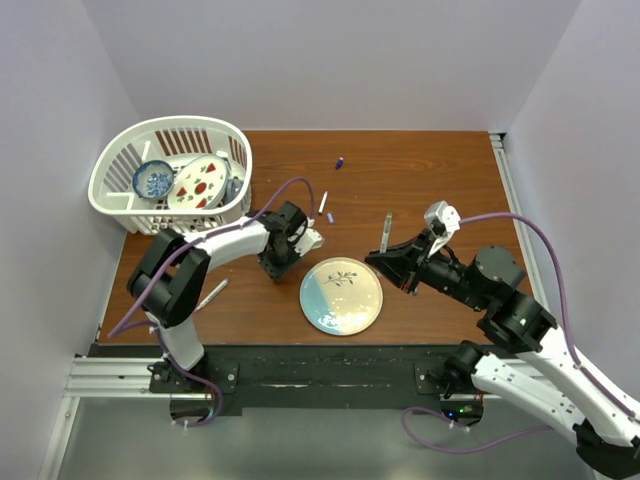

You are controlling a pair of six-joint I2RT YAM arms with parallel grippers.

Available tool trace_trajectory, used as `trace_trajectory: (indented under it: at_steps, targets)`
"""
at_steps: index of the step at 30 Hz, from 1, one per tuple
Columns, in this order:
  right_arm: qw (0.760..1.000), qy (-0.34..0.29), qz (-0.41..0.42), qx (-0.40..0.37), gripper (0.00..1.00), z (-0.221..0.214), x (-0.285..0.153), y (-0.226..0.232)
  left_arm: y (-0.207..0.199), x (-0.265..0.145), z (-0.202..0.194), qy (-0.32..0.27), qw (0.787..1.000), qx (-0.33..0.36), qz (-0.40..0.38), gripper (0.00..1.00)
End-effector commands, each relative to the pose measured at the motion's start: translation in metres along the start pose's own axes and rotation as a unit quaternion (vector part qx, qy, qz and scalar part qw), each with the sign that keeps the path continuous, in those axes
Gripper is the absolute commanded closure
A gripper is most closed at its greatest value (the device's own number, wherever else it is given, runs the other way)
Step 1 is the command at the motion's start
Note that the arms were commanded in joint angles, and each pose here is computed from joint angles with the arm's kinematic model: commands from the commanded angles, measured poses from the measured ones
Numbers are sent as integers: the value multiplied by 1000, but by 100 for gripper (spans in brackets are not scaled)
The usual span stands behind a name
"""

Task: Insert the pens into the pen caps

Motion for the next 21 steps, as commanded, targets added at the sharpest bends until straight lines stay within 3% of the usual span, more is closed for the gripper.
trace_trajectory:
  at_steps: [1, 4, 5, 7, 8, 10, 11, 13, 14, 15, 16, 17, 21]
  targets:
    - [1000, -8, 6, 8, 100, 2, -2, 2, -18, -1, 6, -30, 996, -39, -78, 100]
    - [1000, 3, 7, 17, 100, -7, 0, 2, -25, -32, 17, -124, 985, -54, -110, 100]
    - [1000, 3, 7, 18, 100, -9, 1, 2, -28, -53, 23, -179, 974, -53, -125, 100]
    - [999, 11, 23, 28, 100, -18, 4, 4, -27, -71, 25, -228, 960, -92, -135, 100]
    - [999, 2, 35, 31, 100, -19, 7, 5, -30, -93, 31, -286, 939, -121, -151, 100]
    - [996, 18, 64, 55, 100, -36, 14, 9, -34, -111, 32, -336, 913, -149, -178, 100]
    - [995, 3, 75, 67, 100, -35, 18, 11, -42, -138, 36, -393, 876, -165, -226, 100]
    - [992, 14, 93, 88, 100, -52, 25, 12, -50, -149, 28, -435, 835, -185, -283, 100]
    - [990, -5, 102, 102, 100, -50, 30, 13, -60, -188, 25, -511, 760, -173, -362, 100]
    - [988, -9, 113, 110, 100, -53, 33, 15, -63, -172, 10, -507, 744, -186, -394, 100]
    - [984, 5, 129, 126, 100, -64, 38, 16, -67, -179, 3, -528, 710, -183, -428, 100]
    - [980, -16, 140, 138, 100, -61, 42, 18, -70, -200, -5, -565, 654, -178, -470, 100]
    - [977, -2, 152, 148, 100, -72, 59, 22, -71, -197, -22, -577, 609, -199, -507, 100]
Point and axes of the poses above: each gripper's point midway between its finger pads, its own x axis out along the fingers, its own y axis along the line the jaws close on, z = x × y, the point moved 10 cm from there along -x, back along the fingers, and after that the axes turned 15 degrees about -x, right-handed, at the moved point
